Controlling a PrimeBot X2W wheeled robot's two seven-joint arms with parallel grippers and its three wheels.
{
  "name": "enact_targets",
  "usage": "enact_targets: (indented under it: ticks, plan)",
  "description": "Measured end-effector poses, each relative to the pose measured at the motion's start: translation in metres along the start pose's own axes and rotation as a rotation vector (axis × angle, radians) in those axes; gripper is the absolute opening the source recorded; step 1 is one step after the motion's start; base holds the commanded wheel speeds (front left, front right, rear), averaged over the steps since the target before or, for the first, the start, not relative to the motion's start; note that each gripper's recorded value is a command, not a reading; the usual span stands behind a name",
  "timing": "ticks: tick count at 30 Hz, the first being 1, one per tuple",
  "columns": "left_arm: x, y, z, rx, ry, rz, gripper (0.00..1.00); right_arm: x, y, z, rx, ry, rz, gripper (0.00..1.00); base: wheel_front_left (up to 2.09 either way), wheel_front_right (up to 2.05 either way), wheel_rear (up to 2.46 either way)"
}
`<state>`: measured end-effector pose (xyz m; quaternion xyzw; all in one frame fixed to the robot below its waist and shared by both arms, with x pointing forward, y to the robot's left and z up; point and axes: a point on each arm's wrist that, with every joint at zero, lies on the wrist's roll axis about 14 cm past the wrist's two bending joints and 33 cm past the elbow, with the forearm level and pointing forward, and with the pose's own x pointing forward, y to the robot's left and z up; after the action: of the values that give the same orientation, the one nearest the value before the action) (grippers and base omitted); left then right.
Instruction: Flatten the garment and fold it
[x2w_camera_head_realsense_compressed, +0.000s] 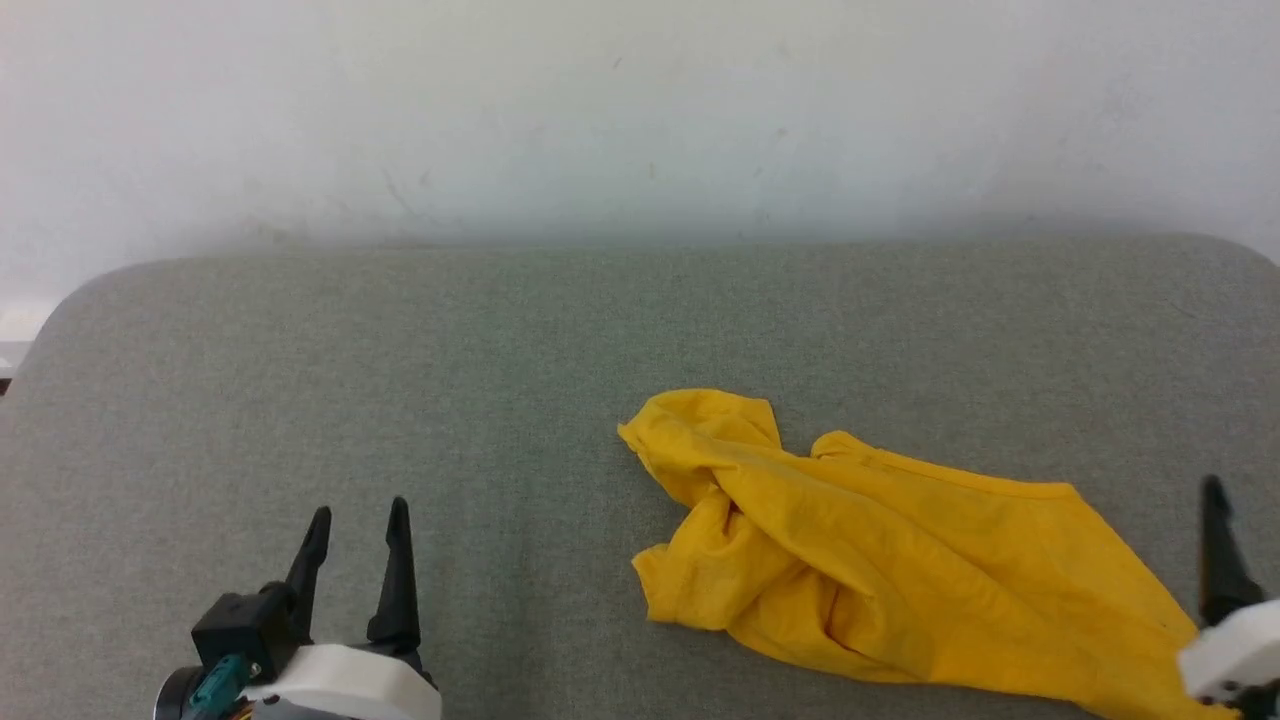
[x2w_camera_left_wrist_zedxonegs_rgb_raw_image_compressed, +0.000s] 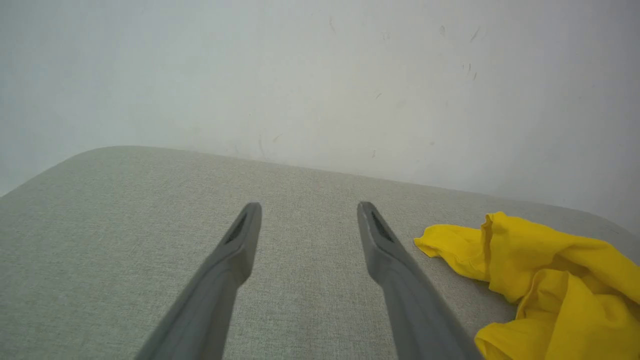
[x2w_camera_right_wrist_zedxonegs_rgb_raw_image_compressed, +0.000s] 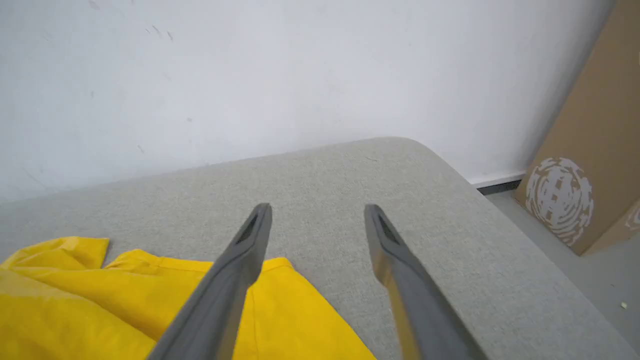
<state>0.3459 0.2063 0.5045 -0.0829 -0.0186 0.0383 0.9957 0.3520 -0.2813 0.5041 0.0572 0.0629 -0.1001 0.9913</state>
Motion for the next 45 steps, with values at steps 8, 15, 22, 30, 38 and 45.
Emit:
enact_targets:
  ticks: [8, 15, 22, 30, 38, 45]
  plan:
    - [-0.006, 0.003, -0.001, 0.009, 0.012, 0.003, 1.0, -0.009, 0.092, 0.018, -0.061, -0.096, 0.259, 1.0, 0.0, 0.0, 0.0]
    - [-0.008, -0.001, -0.006, 0.018, 0.042, -0.013, 1.0, -0.029, 0.129, 0.003, -0.059, -0.057, 0.371, 1.0, 0.0, 0.0, 0.0]
    - [0.009, -0.067, 0.004, -0.081, 0.054, -0.212, 1.0, -0.033, 0.131, -0.003, -0.048, -0.036, 0.377, 1.0, 0.0, 0.0, 0.0]
    - [0.012, -0.166, -0.041, -0.05, 0.37, -0.538, 1.0, -0.031, 0.125, -0.007, -0.054, -0.011, 0.356, 1.0, 0.0, 0.0, 0.0]
    - [-0.006, -0.181, -0.1, 0.05, 0.665, -0.62, 0.0, -0.03, 0.109, -0.017, -0.053, 0.025, 0.306, 1.0, 0.0, 0.0, 0.0]
    - [0.003, -0.171, -0.071, 0.016, 0.538, -0.587, 0.0, -0.029, 0.108, -0.017, -0.046, 0.026, 0.304, 1.0, 0.0, 0.0, 0.0]
